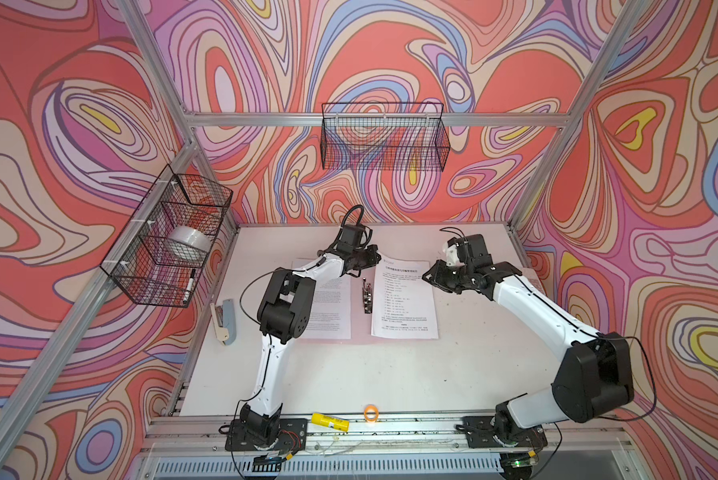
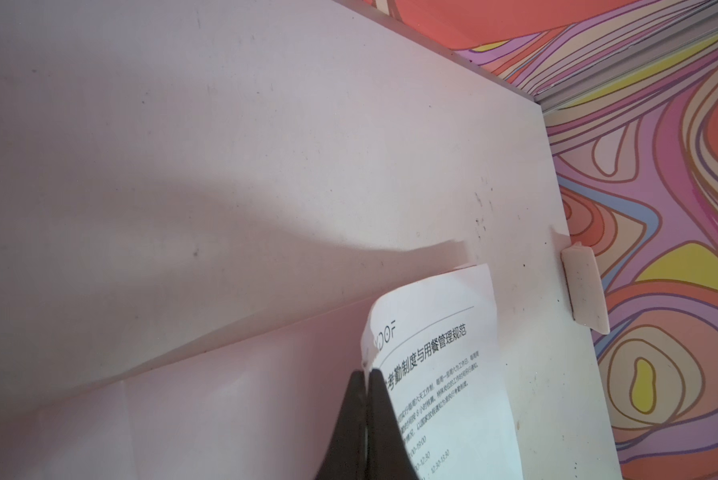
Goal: Put the files into the folder
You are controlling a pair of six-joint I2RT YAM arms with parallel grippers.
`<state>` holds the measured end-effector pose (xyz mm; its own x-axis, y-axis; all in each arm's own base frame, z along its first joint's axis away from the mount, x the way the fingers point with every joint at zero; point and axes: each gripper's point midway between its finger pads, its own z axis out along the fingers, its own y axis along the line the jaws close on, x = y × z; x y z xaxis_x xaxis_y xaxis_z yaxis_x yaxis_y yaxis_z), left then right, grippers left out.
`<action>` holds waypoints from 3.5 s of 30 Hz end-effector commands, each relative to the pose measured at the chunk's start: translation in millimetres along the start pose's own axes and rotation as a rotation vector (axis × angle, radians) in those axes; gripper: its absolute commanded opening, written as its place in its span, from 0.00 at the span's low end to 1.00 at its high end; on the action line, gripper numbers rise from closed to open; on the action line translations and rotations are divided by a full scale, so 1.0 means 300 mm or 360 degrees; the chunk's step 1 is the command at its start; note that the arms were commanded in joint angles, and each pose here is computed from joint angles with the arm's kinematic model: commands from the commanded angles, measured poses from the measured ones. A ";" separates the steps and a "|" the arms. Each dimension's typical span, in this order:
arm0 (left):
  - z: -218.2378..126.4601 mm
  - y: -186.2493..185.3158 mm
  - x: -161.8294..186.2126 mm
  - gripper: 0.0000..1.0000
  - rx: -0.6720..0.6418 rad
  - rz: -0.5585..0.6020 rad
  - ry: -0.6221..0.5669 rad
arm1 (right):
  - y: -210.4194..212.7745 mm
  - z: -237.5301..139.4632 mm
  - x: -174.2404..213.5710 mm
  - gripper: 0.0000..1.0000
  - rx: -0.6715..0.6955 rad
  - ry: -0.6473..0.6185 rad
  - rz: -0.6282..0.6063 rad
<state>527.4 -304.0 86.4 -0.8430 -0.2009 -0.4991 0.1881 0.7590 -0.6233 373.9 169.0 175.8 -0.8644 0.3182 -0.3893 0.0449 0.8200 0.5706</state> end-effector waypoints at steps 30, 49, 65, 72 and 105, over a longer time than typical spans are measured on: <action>0.078 0.168 0.060 0.00 -0.0300 -0.0156 0.0016 | 0.056 0.051 -0.018 0.27 0.0006 -0.0031 -0.0045; -0.002 0.195 0.043 0.00 -0.0442 0.0213 0.0009 | 0.065 0.062 -0.012 0.27 0.0001 -0.0030 -0.0030; 0.032 0.176 0.064 0.00 -0.0317 0.0307 0.0214 | 0.066 0.077 0.011 0.26 -0.0001 -0.0010 -0.0031; 0.035 0.212 0.084 0.01 -0.0367 0.0283 0.0232 | 0.056 0.080 0.016 0.27 0.0016 -0.0008 -0.0024; -0.791 0.456 -0.100 1.00 -0.0693 -0.0036 -0.0273 | 0.040 0.297 0.081 0.30 -0.0128 0.0200 -0.0026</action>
<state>476.4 -76.0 198.7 -0.6882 -0.2200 -0.6913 -0.0018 0.9534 -0.3017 396.0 217.5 105.1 -0.9193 0.2617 -0.2940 0.0423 0.8083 0.5873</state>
